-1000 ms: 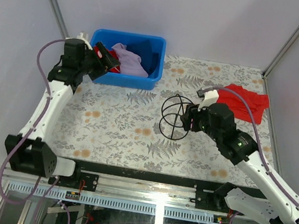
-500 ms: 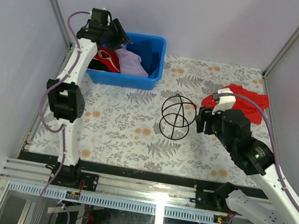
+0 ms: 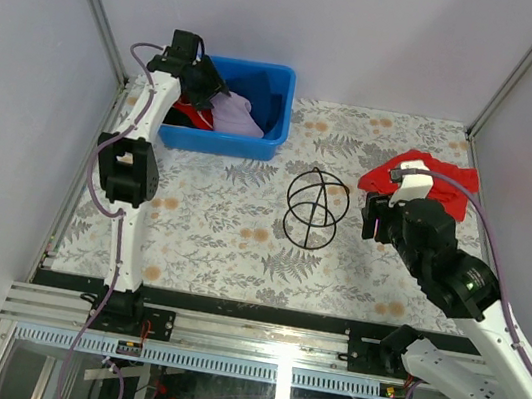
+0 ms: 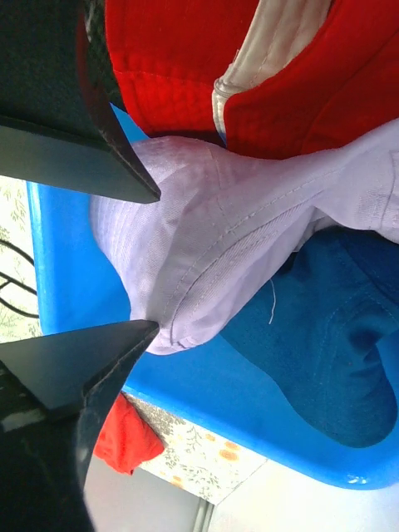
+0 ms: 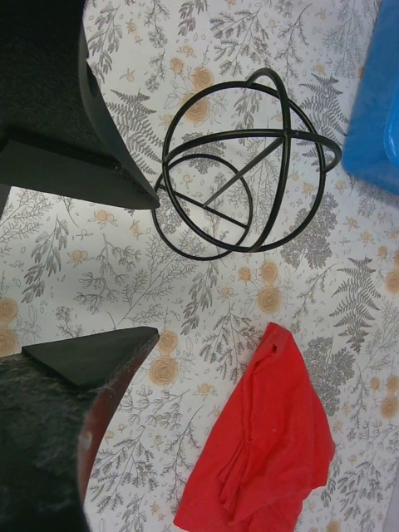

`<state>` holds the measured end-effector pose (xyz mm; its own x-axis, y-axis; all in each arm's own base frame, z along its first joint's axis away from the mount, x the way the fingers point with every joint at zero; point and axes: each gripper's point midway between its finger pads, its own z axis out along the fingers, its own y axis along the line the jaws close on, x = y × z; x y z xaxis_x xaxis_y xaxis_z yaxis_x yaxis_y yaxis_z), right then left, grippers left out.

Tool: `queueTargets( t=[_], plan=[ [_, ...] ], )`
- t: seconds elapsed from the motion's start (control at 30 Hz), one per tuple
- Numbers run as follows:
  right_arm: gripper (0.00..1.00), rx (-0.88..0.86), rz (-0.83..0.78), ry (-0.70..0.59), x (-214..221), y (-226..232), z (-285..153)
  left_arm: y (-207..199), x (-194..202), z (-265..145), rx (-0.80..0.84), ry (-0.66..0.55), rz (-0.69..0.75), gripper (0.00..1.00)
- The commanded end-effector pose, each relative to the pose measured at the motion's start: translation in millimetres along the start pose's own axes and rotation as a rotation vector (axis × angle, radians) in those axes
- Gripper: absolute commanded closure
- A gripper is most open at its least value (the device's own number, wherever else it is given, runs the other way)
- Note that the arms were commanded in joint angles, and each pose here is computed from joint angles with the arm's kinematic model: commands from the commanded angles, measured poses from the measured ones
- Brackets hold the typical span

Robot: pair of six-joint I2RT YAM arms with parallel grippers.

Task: Stack the hats

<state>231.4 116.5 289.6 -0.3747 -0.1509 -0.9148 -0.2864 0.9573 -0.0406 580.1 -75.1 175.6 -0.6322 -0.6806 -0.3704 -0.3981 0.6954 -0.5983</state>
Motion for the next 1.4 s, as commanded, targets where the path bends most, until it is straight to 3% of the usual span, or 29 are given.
queueTargets(
  t=[0.0, 0.37, 0.7, 1.0, 1.23, 1.37],
  plan=[
    [0.34, 0.014, 0.026, -0.029, -12, -1, -3, -10, -13, -1, 0.042, -0.044, -0.067, 0.4],
    [0.35, -0.019, 0.026, 0.006, -5, 6, 0, -23, -26, 7, 0.123, -0.091, -0.181, 0.28],
    [0.35, -0.024, 0.014, 0.027, -1, 8, 3, -46, -44, -13, 0.231, -0.154, -0.22, 0.25],
    [0.35, -0.029, 0.002, 0.023, -5, 11, 6, -25, -24, 27, 0.199, -0.043, -0.222, 0.25],
    [0.35, -0.034, 0.01, 0.018, -6, 12, 6, -20, -17, 27, 0.204, -0.019, -0.162, 0.54],
    [0.35, -0.039, 0.016, 0.01, -7, 13, 6, -16, -11, 23, 0.203, -0.002, -0.159, 0.88]
  ],
)
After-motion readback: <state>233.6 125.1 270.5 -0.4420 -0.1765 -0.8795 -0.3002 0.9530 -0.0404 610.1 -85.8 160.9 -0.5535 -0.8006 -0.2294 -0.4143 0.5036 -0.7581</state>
